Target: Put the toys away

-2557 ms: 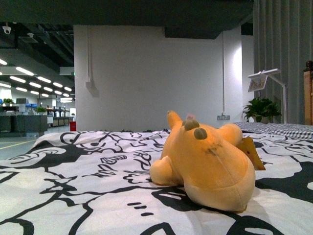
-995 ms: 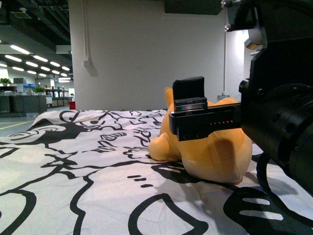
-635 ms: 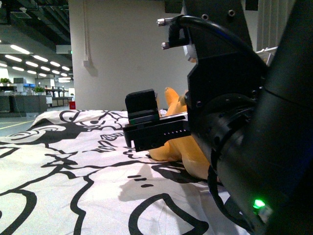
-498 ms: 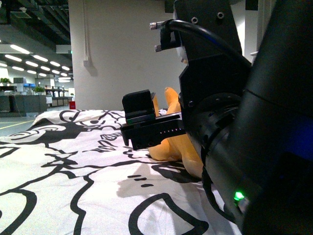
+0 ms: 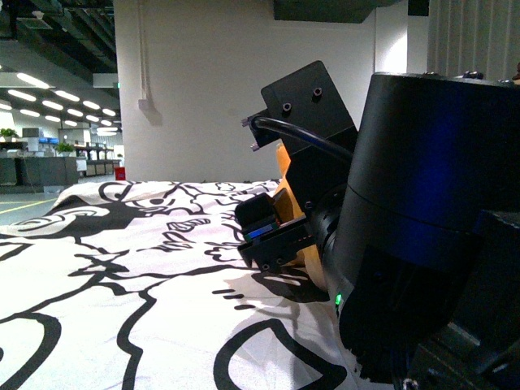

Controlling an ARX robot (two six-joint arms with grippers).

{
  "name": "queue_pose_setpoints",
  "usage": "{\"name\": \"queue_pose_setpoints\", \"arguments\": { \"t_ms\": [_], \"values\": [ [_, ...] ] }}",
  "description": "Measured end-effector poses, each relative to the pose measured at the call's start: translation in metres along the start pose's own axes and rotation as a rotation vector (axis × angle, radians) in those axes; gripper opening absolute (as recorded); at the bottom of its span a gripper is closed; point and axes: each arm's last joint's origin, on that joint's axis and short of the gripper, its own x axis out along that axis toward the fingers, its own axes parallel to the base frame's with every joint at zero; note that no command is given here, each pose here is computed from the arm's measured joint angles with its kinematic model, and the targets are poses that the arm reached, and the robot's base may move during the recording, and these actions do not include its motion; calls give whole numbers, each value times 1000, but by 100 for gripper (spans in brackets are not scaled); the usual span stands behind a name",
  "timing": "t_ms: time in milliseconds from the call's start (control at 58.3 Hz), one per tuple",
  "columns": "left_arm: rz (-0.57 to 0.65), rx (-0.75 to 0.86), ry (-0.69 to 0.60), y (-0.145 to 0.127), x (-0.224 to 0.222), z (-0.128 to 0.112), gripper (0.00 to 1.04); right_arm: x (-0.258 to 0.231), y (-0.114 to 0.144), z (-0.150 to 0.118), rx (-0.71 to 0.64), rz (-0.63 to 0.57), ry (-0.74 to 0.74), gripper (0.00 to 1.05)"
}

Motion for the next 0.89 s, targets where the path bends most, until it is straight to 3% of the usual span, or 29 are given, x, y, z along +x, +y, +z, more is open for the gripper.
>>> {"name": "queue_pose_setpoints", "arguments": {
  "t_ms": [309,549,892],
  "values": [
    [0,0,0,0,0,0,98,9,2,-4,-114,38,97,98],
    [0,0,0,0,0,0,98,9,2,-2,-110,86,144,98],
    [0,0,0,0,0,0,98,10,1,0,-104,102,140,52]
  ]
}}
